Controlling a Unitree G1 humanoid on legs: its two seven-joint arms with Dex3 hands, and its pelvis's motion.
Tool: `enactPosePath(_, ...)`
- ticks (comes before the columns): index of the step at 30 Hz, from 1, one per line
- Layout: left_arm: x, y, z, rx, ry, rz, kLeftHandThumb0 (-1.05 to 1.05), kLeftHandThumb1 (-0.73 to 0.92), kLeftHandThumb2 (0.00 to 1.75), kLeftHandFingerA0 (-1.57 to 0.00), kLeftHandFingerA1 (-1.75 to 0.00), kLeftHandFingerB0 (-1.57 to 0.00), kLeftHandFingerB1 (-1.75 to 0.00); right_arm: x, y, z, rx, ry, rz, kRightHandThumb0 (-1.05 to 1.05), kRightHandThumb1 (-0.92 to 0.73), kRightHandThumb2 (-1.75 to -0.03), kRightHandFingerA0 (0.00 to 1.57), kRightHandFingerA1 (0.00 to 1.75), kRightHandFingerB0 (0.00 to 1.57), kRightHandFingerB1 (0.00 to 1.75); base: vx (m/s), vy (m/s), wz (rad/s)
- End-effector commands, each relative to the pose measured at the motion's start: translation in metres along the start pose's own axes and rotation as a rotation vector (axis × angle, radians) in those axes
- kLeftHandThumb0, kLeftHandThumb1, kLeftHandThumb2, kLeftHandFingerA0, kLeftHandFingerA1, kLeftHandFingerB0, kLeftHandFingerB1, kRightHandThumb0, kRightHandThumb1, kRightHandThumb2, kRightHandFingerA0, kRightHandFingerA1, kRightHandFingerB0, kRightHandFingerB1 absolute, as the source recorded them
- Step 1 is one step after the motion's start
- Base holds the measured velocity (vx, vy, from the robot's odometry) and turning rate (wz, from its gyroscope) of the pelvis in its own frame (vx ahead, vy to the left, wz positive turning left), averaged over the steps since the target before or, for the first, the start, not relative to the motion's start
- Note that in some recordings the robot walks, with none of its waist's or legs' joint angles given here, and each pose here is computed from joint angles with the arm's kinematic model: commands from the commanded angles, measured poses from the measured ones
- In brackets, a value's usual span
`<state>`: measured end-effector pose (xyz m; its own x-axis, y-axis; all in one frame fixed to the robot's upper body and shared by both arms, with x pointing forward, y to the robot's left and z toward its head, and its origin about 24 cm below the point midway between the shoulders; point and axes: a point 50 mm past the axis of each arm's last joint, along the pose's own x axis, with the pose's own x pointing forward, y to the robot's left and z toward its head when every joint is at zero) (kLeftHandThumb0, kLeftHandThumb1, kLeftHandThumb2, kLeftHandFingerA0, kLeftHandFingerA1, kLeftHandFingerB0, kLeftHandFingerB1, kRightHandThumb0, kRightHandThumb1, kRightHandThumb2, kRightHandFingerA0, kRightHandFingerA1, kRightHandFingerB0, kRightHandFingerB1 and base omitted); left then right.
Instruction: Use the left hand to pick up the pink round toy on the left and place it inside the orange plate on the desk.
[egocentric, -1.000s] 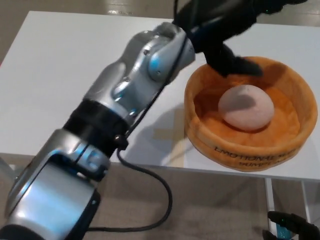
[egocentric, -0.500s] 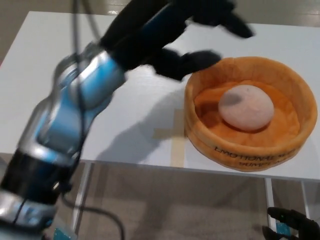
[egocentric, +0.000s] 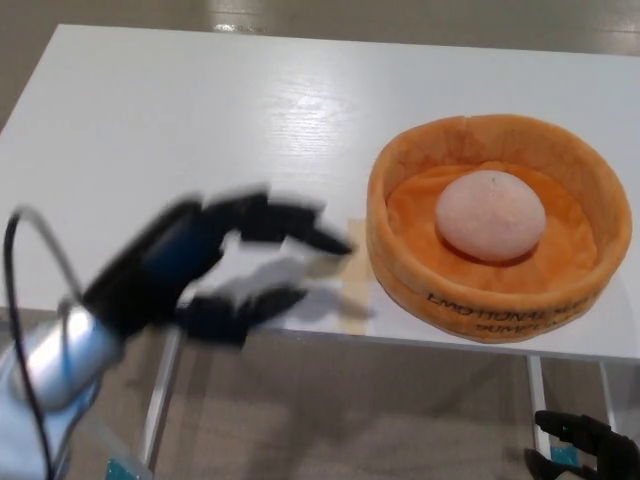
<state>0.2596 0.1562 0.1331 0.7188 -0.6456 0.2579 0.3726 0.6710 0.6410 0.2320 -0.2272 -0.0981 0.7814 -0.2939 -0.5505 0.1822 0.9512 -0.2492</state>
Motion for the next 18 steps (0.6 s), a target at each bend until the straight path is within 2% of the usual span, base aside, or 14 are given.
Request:
enactPosePath(1,-0.107,-0.063,-0.052,-0.554,0.31,-0.119,0.07,0.78,0.67,-0.49,-0.42,-0.58,-0.42,-0.003,-0.004,-0.01,-0.009,0.041,-0.002,-0.21,-0.57,-0.57,0.59,0.61,0.59,0.49,0.0,0.0,0.0)
enactPosePath(6,-0.134,-0.088,-0.087,-0.562,0.536,-0.116,0.03,0.76,0.67,-0.49,-0.42,-0.58,-0.42,-0.003,-0.005,-0.01,-0.012,0.039,-0.004,-0.2,-0.56,-0.57,0.6,0.58,0.59,0.48,0.0,0.0,0.0)
enactPosePath(7,-0.142,-0.094,-0.099,-0.561,0.602,-0.094,-0.01,0.78,0.6,-0.54,-0.42,-0.55,-0.37,-0.002,-0.004,-0.01,-0.017,0.041,-0.003,-0.17,-0.56,-0.56,0.6,0.59,0.6,0.48,0.0,0.0,0.0)
enactPosePath(15,-0.159,-0.109,-0.138,-0.46,0.867,0.036,-0.01,0.77,0.63,-0.57,-0.42,-0.53,-0.37,-0.003,-0.004,-0.011,-0.021,0.044,0.003,-0.21,-0.57,-0.56,0.59,0.62,0.6,0.5,0.0,0.0,0.0)
enactPosePath(18,-0.162,-0.112,-0.151,-0.436,0.976,0.104,-0.12,0.72,0.64,-0.63,-0.43,-0.54,-0.38,-0.003,-0.003,-0.011,-0.013,0.045,-0.001,-0.21,-0.57,-0.56,0.6,0.63,0.6,0.5,0.0,0.0,0.0)
